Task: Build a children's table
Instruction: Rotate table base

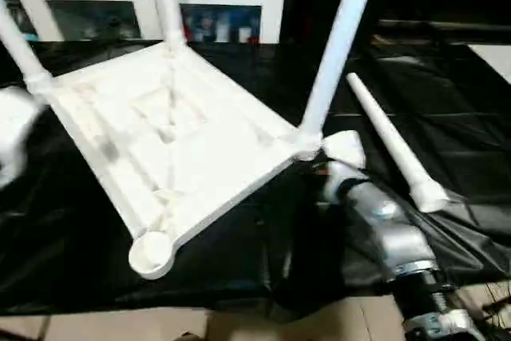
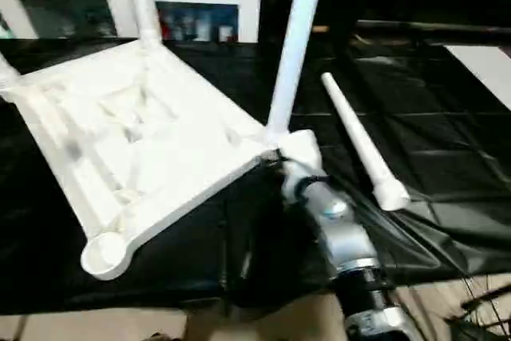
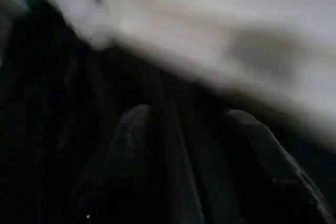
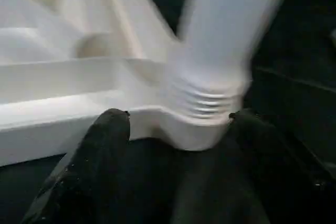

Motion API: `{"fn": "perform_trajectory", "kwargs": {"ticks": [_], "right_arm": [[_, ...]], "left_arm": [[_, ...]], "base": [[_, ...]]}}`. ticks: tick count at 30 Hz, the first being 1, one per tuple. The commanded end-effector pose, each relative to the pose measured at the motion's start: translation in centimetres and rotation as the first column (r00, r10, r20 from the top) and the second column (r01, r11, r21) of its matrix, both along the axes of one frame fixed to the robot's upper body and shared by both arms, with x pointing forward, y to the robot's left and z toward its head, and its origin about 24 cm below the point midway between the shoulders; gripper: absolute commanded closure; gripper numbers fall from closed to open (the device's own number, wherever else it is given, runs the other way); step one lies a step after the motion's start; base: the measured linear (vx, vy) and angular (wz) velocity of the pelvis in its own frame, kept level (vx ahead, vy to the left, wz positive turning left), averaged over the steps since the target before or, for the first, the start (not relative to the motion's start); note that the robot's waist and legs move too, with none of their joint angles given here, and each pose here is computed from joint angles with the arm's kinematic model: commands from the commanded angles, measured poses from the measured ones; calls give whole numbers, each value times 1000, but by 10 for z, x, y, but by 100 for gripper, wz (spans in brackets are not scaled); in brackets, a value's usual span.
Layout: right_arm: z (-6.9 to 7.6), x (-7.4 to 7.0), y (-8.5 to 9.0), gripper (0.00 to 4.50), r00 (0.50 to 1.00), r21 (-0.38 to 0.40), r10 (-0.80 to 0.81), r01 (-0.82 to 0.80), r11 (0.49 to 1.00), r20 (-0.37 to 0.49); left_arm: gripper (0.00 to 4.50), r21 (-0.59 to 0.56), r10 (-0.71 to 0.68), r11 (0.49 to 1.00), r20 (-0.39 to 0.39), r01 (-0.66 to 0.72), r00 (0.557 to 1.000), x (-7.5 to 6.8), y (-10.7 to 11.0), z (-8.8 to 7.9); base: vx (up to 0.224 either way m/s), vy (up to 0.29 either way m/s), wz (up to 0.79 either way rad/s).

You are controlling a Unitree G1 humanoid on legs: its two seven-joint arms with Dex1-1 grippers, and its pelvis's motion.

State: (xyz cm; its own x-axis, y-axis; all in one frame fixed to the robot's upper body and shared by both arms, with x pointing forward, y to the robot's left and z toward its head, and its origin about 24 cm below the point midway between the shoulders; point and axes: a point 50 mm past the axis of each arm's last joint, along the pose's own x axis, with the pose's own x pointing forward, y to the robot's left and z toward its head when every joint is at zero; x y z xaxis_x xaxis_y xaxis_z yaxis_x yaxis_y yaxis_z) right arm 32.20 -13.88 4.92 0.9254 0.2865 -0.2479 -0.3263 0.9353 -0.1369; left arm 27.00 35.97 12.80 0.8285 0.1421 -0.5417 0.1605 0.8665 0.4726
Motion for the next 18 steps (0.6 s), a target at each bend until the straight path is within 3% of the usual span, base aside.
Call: {"fn": "perform_trajectory", "kwargs": {"ticks": [1,3,6,12,15,18], "right_arm": [[0,2,-7,106,999,-24,-51,51,998,-5],[-1,2,-10,106,998,-40,-61,60,997,-13],[-2,0,-10,106,998,-39,-54,53,998,-23],[-11,-4,-2,106,997,-66,-29,24,998,-72],[-19,-6,1,106,993,-93,-7,-4,996,-121],[-22,-7,5,106,991,-83,12,-23,996,-136]], "left_arm": [[172,14,-57,998,-134,59,989,-5,-10,-20],[152,26,-89,995,-241,98,967,-13,-12,-35],[130,10,-126,991,-286,134,950,-18,-17,-39],[92,-141,-295,954,-298,264,908,-16,-56,-45],[55,-222,-395,912,-247,345,885,-12,-81,-44],[50,-264,-460,876,-207,404,863,-8,-100,-41]], "base": [[0,0,0],[0,0,0],[0,0,0],[0,0,0],[0,0,0],[0,0,0]]}}
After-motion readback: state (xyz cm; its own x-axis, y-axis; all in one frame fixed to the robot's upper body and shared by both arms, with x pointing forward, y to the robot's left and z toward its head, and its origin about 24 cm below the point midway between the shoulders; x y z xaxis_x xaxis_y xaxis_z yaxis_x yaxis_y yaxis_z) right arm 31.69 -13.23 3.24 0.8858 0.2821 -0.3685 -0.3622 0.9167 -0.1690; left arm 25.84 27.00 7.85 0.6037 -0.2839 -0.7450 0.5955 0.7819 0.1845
